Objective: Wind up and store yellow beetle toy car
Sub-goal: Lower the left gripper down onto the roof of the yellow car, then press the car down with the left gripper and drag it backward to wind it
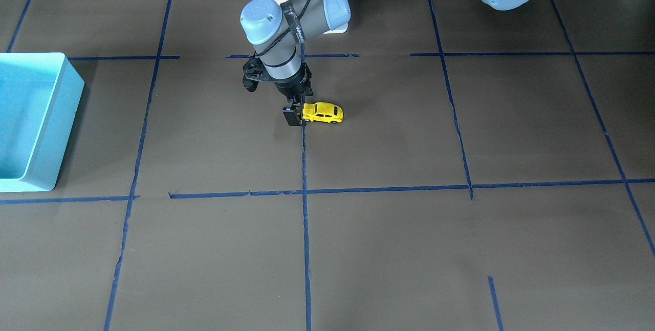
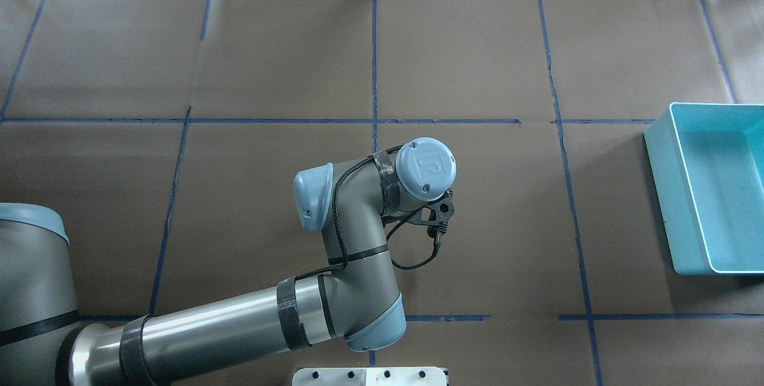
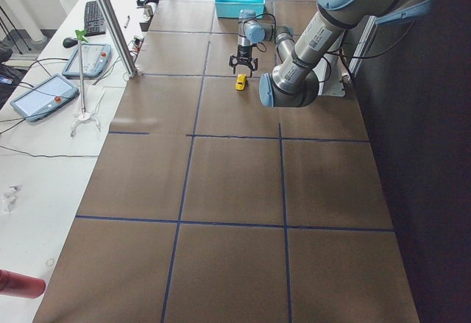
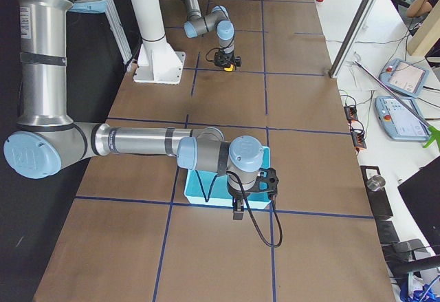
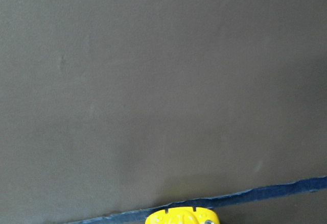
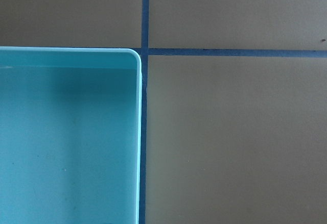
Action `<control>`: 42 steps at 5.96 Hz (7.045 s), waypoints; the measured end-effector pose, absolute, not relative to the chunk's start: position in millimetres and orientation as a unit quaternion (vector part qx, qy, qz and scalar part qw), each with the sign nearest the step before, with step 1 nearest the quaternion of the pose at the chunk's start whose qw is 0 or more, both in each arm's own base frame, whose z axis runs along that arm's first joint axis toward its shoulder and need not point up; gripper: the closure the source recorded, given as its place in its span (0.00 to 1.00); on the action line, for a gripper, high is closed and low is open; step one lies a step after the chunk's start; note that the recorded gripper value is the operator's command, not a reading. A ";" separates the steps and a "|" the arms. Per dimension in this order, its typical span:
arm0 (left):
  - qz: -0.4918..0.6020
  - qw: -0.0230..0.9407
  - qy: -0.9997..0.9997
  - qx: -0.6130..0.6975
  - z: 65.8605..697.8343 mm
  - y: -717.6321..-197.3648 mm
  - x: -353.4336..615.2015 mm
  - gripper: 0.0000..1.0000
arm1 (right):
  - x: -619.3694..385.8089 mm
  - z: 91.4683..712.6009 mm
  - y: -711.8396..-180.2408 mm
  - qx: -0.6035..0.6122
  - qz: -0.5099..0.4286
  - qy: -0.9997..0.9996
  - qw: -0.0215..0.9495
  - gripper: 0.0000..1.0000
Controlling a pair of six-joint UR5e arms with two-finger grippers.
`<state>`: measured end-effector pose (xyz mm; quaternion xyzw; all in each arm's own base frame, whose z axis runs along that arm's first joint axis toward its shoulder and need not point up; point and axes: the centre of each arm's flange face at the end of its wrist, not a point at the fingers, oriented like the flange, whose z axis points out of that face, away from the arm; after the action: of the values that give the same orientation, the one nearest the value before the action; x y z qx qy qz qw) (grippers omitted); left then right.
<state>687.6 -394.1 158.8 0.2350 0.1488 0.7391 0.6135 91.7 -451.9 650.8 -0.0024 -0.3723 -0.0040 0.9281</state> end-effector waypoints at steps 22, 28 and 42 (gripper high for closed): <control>0.652 0.619 0.289 0.328 141.8 -500.2 657.4 0.93 | 91.3 647.8 -453.8 0.001 -0.006 -0.376 0.927 0.00; 0.629 0.640 0.300 0.325 152.9 -499.3 660.7 0.94 | 91.2 648.1 -453.8 0.001 -0.006 -0.376 0.927 0.00; 0.640 0.623 0.317 0.319 247.5 -482.0 597.9 0.95 | 91.2 648.6 -453.7 0.000 -0.006 -0.376 0.927 0.00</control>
<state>597.9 -482.0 247.5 0.3189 0.3169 0.6400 0.6232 91.2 -453.7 648.6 0.0004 -0.3757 -0.0062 0.9267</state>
